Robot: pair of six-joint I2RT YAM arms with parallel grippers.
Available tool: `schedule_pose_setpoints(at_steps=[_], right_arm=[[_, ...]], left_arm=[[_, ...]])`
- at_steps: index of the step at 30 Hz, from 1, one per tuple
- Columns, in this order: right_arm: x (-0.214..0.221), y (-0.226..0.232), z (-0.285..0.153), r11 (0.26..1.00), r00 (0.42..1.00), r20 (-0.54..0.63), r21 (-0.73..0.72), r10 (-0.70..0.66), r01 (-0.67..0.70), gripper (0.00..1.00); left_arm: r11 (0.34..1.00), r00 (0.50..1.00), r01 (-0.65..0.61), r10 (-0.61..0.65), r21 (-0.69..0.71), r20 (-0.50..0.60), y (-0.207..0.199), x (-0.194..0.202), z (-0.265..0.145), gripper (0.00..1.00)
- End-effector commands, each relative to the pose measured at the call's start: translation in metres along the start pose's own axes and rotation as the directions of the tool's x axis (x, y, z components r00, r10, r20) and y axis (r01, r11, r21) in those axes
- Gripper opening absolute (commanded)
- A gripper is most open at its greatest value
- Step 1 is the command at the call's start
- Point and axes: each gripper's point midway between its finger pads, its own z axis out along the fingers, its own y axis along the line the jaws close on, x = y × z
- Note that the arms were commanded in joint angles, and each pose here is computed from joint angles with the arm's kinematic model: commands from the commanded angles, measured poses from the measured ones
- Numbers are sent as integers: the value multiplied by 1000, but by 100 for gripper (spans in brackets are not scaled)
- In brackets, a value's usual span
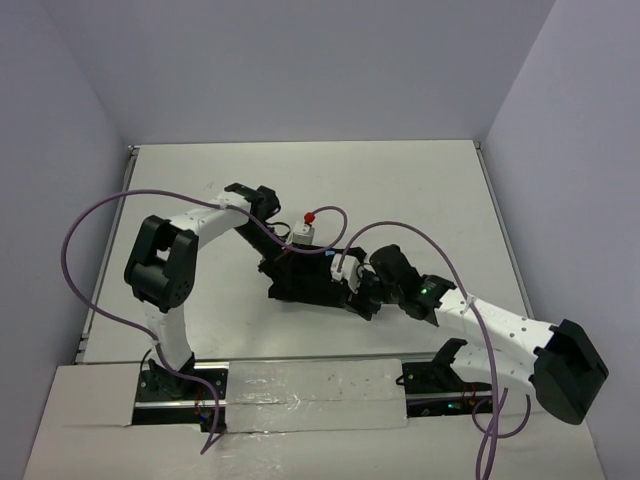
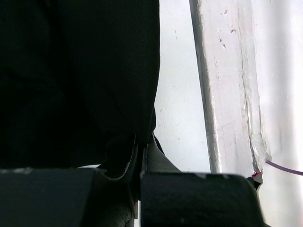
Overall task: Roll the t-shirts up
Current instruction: Roll the T-shirt to the center of the board.
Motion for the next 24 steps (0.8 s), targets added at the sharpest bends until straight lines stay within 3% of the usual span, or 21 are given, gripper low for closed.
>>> schedule_pose_setpoints(at_steps=[1,2,3,4,6,9,13,18,24], right_arm=[[-3,2,4,998,998,17,-25,-64,65,60],[-2,2,5,998,998,13,-25,-60,61,54],[0,0,6,998,998,8,-14,-59,59,42],[1,-1,6,999,999,4,-6,-54,54,15],[-3,2,4,998,998,25,-21,-55,55,0],[-12,17,-7,993,996,81,-114,-22,31,0],[-22,5,-14,990,992,121,-141,30,-13,0],[11,-19,5,979,992,-36,-165,118,-123,0],[16,-29,15,972,984,-82,-165,155,-167,0]], left_arm=[[999,997,-41,42,-6,58,-3,-12,-6,0],[999,997,-43,43,-6,57,-3,-11,-5,0],[999,998,-42,42,-6,52,-3,-10,-5,0],[999,998,-42,42,-7,49,-2,-9,-6,0],[999,999,-37,37,0,32,-4,-4,-5,0],[1000,1000,-21,20,16,17,-11,4,-8,3],[999,999,27,-28,33,19,-13,10,-5,9],[994,994,106,-105,-15,33,10,9,1,15],[983,987,160,-160,-85,8,37,15,5,21]])
